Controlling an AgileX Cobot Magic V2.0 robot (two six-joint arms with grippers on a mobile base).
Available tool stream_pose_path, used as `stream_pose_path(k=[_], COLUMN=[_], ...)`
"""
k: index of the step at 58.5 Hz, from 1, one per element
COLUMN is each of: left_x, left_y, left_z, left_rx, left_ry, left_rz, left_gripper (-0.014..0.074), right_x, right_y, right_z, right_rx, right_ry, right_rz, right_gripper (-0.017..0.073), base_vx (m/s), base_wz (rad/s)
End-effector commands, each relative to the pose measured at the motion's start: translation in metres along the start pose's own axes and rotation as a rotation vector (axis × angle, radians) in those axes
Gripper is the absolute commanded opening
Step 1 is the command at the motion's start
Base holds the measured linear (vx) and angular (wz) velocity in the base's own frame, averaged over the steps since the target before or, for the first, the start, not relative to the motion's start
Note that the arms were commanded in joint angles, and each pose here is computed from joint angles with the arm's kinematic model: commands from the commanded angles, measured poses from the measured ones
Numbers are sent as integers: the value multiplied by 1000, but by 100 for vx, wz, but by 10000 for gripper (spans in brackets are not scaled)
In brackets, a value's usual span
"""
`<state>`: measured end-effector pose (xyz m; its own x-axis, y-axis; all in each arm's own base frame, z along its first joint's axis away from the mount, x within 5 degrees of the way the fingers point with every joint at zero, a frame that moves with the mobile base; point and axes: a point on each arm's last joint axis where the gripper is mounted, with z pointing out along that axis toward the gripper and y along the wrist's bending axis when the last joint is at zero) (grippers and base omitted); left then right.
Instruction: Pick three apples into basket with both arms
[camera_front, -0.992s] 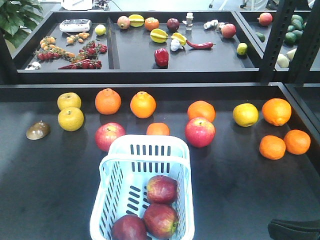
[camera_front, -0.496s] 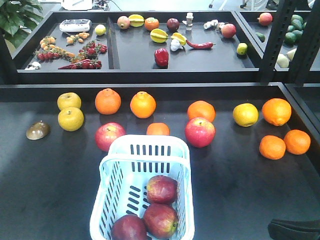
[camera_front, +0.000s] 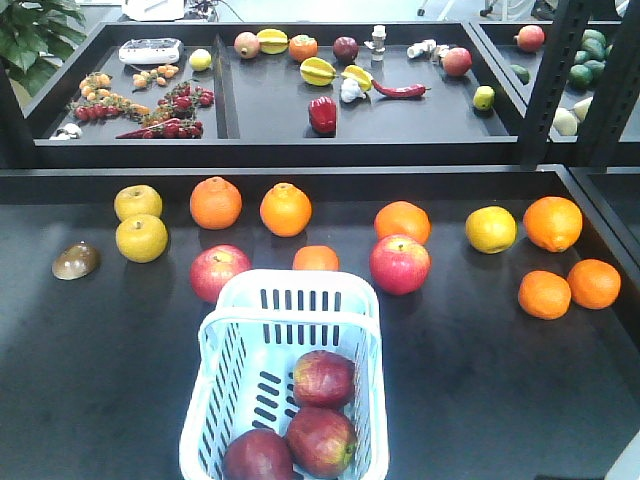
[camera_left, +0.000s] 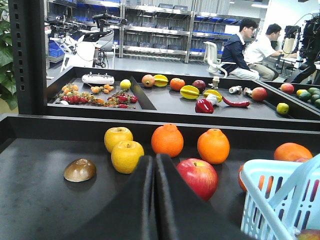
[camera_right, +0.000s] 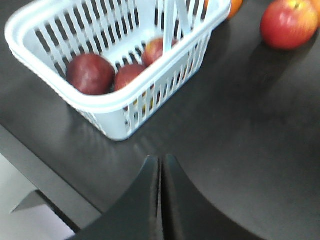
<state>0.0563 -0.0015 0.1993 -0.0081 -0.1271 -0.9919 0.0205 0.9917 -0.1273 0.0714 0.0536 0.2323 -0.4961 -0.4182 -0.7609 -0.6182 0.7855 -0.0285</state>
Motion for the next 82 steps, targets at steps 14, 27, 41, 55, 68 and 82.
stream_pose_path(k=[14,27,41,55,68,82], left_x=[-13,-13,-13,-12,-12,-12], left_y=[-1,-1,-1,-1,-1,-1], left_z=[-2,-2,-2,-2,-2,-2], left_rx=[3,3,3,3,3,3], left_ry=[-97,-97,-97,-95,-95,-95], left_rz=[-12,-12,-12,-12,-12,-12], left_gripper=[-6,-6,-6,-6,-6,-6], right_x=[8,39,74,68,45,38], right_y=[-10,-22,-25,-25,-25,-23], right_z=[-1,-2,11,3,-17,-24], right_rx=[104,294,404,420,485,496], right_ry=[-245,-332,-432,-588,-880,-976], right_rz=[114,328,523,489,275,194], right_gripper=[-5,-5,-5,-5,-5,-5], base_vx=[0,0,0,0,0,0], base_wz=[0,0,0,0,0,0])
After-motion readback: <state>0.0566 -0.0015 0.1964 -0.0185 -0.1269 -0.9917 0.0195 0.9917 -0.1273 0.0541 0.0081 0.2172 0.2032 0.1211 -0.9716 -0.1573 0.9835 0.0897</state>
